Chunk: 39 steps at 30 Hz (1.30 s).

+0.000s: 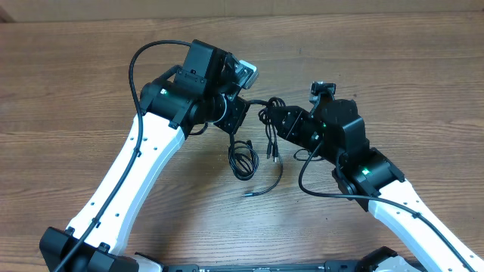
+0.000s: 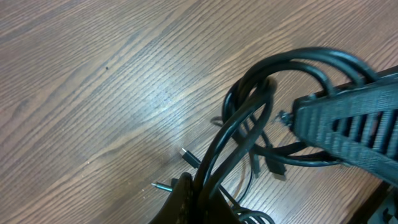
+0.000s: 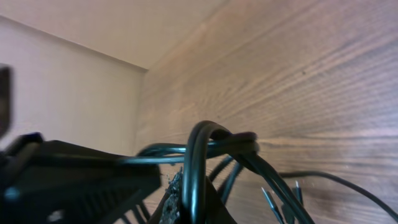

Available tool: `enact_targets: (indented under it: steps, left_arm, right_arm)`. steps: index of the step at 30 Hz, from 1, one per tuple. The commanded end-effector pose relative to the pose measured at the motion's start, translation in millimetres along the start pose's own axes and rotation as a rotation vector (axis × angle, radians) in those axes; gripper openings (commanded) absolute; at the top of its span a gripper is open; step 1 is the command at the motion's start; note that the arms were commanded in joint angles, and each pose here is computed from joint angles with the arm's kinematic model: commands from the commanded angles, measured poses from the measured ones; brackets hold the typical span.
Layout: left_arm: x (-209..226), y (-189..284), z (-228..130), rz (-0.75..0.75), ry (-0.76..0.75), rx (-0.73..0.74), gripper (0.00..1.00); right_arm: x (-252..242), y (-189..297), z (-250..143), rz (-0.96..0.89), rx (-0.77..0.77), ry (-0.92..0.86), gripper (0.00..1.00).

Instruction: Untangle cables

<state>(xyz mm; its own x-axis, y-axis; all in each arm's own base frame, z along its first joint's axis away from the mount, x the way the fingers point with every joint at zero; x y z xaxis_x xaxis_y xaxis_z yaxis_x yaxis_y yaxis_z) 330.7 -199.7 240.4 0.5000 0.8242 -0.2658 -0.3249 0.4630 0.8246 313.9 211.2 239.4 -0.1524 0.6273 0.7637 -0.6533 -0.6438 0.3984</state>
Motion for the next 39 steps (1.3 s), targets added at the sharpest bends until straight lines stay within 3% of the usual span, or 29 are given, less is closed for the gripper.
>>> enact_targets:
  steps: [1,7,22,32,39]
  left_arm:
    - [14,8,3,0.068,0.047,-0.014,0.04]
    - [14,8,-4,0.069,0.054,0.015,0.04]
    - [-1,6,-6,-0.004,0.0,0.026,0.04]
    - [-1,4,-9,-0.005,-0.004,0.036,0.04]
    - [-1,-1,-13,-0.023,-0.056,0.048,0.04]
  right_arm:
    - [23,15,18,0.068,-0.074,0.044,0.04]
    - [39,18,31,0.135,-0.137,0.074,0.04]
    - [71,33,67,0.195,-0.375,0.468,0.04]
    - [71,40,85,0.155,-0.478,0.437,0.04]
    - [56,32,74,0.101,-0.41,0.419,0.05]
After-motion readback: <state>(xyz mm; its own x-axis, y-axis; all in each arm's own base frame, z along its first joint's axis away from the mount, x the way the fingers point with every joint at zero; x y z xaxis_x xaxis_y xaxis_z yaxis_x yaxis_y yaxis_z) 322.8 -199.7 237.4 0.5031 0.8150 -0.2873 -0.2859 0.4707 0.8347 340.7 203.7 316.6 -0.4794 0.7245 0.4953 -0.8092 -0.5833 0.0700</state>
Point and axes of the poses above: each gripper's point midway between its finger pads, its own y axis back along the fingers, its own x axis along the line the jaws close on, z = x × y, the point moved 2 cm from there along y, back along the fingers, and after that the axes turned 6 degrees about y, right-handed, at the moved point
